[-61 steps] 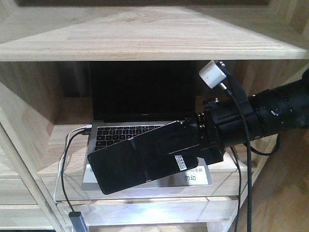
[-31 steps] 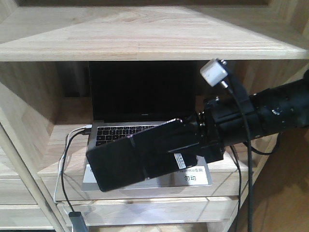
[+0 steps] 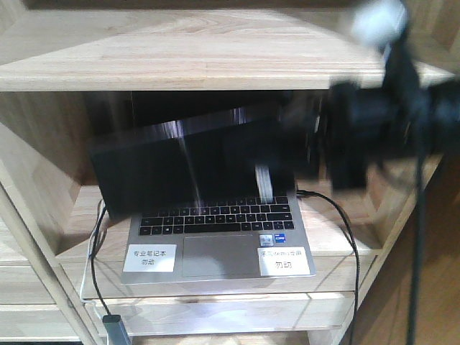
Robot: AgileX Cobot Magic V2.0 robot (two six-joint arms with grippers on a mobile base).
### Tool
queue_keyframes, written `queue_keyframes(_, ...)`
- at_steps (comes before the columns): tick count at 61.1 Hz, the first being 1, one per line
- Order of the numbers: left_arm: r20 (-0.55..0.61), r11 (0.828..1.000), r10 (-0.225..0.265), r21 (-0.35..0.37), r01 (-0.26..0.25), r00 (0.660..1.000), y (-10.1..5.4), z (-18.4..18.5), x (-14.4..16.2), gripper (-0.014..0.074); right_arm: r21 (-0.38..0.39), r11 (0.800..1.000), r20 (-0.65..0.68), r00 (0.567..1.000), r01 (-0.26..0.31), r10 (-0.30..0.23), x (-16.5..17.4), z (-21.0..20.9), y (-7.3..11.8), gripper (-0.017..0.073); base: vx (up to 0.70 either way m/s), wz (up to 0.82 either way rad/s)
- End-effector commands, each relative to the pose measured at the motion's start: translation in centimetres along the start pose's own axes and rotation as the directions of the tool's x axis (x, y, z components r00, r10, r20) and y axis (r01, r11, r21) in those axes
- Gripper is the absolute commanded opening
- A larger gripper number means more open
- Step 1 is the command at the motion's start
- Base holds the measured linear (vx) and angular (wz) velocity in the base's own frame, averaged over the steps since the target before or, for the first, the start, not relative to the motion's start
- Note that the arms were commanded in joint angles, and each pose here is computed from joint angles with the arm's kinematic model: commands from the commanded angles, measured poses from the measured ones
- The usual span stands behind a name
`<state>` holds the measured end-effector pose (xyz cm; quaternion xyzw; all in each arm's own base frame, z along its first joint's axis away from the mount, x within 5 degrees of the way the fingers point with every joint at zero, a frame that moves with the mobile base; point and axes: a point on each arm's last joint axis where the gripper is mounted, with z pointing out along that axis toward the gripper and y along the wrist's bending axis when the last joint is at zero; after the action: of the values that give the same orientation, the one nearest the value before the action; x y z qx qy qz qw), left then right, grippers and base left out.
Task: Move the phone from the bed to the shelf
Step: 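Raise the right gripper with the phone onto the upper shelf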
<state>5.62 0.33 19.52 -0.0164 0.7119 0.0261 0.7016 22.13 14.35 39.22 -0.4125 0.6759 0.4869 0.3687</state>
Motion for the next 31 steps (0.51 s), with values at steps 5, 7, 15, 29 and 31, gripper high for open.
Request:
queue_keyframes(5,0.104,1.0,-0.019,0.005,0.019,0.994,0.0,-0.2,-1.5,0.0001,0.029,0.992,0.159,0.979,0.123,-0.126,-5.5,-2.1,3.2,-0.0002,0.0,0.0)
queue_keyframes(7,0.104,1.0,-0.019,0.005,0.019,0.994,0.0,-0.2,-1.5,0.0001,0.063,0.988,0.173,0.973,0.142,-0.15,-6.3,-2.4,3.4,-0.0002,0.0,0.0)
queue_keyframes(15,0.104,1.0,-0.019,0.005,0.019,0.994,0.0,-0.2,-1.5,0.0001,0.203,0.961,0.226,0.946,0.186,-0.231,-8.8,-3.5,3.9,-0.0002,0.0,0.0)
queue_keyframes(29,0.104,1.0,-0.019,0.005,0.019,0.994,0.0,-0.2,-1.5,0.0001,0.296,0.932,0.292,0.909,0.21,-0.297,-11.7,-4.0,3.1,-0.0002,0.0,0.0)
queue_keyframes(31,0.104,1.0,-0.019,0.005,0.019,0.994,0.0,-0.2,-1.5,0.0001,0.287,0.937,0.3,0.91,0.199,-0.286,-12.0,-3.8,2.6,-0.0002,0.0,0.0)
